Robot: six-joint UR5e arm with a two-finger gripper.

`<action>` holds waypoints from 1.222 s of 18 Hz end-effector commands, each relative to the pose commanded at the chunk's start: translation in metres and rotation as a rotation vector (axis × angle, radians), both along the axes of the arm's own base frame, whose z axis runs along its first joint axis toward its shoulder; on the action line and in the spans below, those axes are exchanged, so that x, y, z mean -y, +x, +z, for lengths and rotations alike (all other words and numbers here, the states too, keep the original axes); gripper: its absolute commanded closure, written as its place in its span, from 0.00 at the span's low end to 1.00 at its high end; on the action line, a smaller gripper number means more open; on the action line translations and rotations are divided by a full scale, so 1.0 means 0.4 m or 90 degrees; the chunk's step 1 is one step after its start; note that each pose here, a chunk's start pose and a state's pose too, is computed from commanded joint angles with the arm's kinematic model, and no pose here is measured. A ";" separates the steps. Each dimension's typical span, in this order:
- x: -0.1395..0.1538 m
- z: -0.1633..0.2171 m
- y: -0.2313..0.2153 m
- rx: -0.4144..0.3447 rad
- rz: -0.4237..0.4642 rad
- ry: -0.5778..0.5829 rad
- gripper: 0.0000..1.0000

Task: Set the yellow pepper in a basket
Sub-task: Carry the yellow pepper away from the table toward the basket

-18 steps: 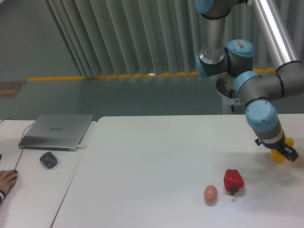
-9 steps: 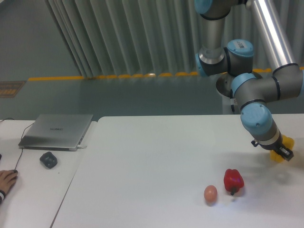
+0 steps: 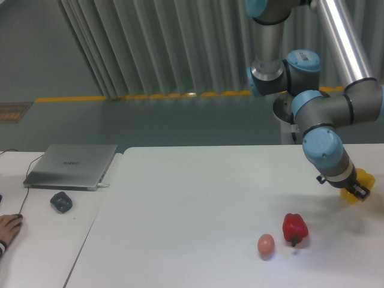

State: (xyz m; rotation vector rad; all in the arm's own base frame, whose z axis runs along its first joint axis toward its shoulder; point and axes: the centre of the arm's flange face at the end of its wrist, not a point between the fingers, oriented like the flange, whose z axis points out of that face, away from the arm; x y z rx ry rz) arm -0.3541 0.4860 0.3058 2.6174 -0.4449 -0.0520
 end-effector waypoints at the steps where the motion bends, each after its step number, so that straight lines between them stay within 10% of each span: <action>1: -0.012 0.017 0.003 -0.005 -0.010 0.004 0.57; 12: -0.096 0.238 -0.090 -0.083 -0.198 0.116 0.57; 22: 0.084 0.261 -0.348 -0.066 -0.394 0.083 0.57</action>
